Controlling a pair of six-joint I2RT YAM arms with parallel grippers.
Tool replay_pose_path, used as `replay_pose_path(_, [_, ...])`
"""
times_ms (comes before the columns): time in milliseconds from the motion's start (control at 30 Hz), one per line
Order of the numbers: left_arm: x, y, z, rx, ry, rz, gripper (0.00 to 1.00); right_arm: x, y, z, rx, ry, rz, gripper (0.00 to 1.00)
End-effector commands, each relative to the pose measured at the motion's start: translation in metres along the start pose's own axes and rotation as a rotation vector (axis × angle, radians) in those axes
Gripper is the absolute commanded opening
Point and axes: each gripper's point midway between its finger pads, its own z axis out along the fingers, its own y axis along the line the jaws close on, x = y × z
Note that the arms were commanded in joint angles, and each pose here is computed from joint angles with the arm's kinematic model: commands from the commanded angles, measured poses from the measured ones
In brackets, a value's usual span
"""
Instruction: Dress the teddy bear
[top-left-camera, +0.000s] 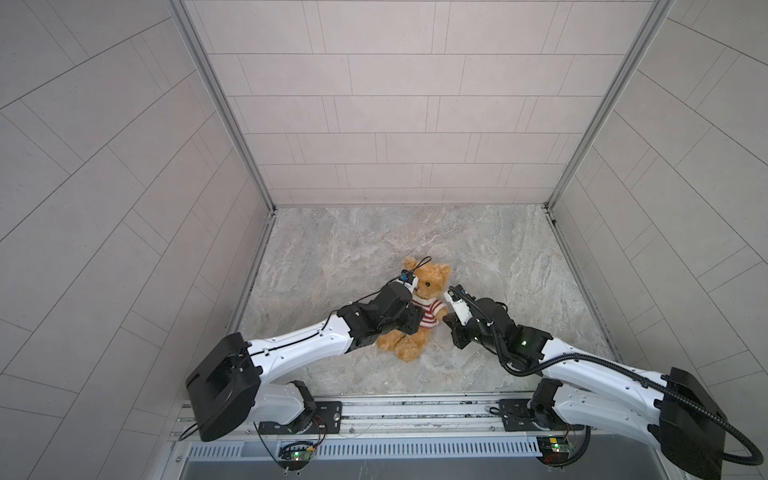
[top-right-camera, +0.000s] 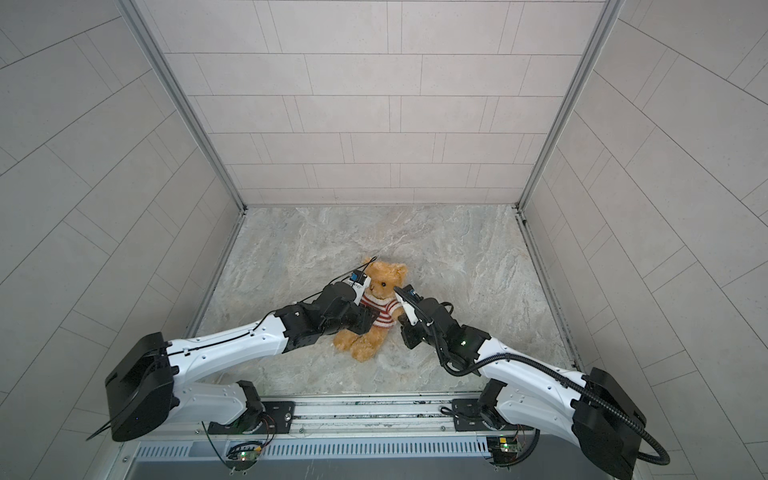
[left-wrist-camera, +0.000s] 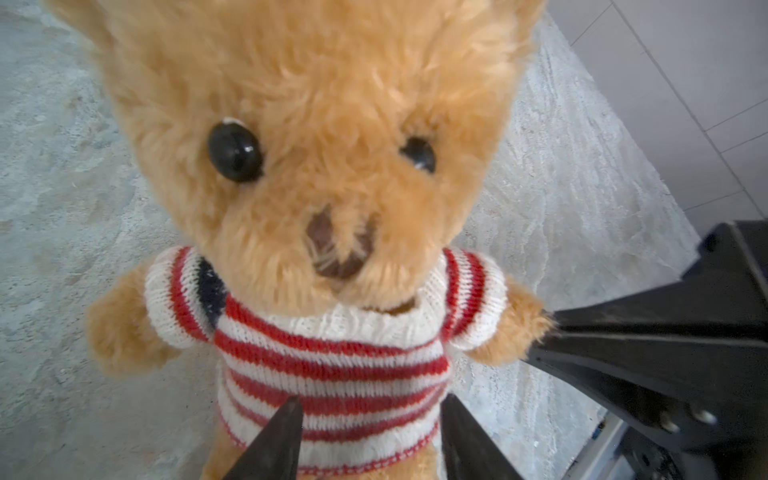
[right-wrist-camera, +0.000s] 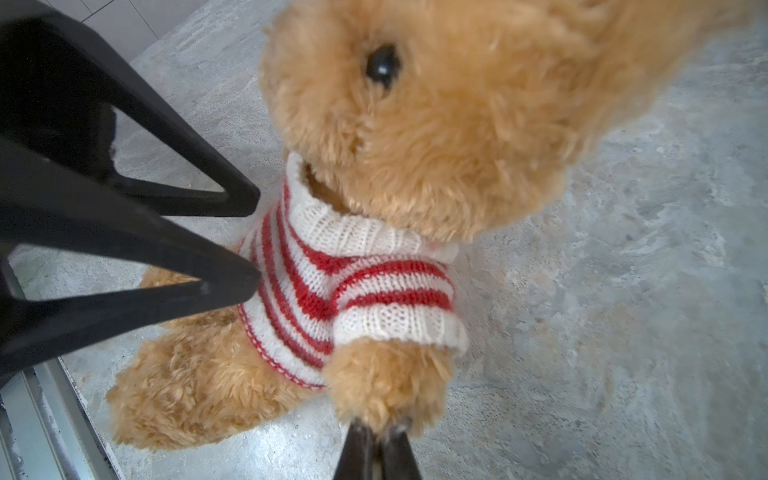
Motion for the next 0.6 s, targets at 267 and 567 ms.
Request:
replay_pose_path(267, [-0.014, 0.005, 0.024, -0.068, -0.044, -0.024, 0.14, -0.005, -0.001, -0.01, 0.01, -0.019, -0.031, 0.0])
replay_pose_path(567, [-0.001, 0.025, 0.021, -0.113, -0.029, -0.05, 0.0, 0.009, -0.019, -0.021, 0.073, -0.006, -0.014, 0.0])
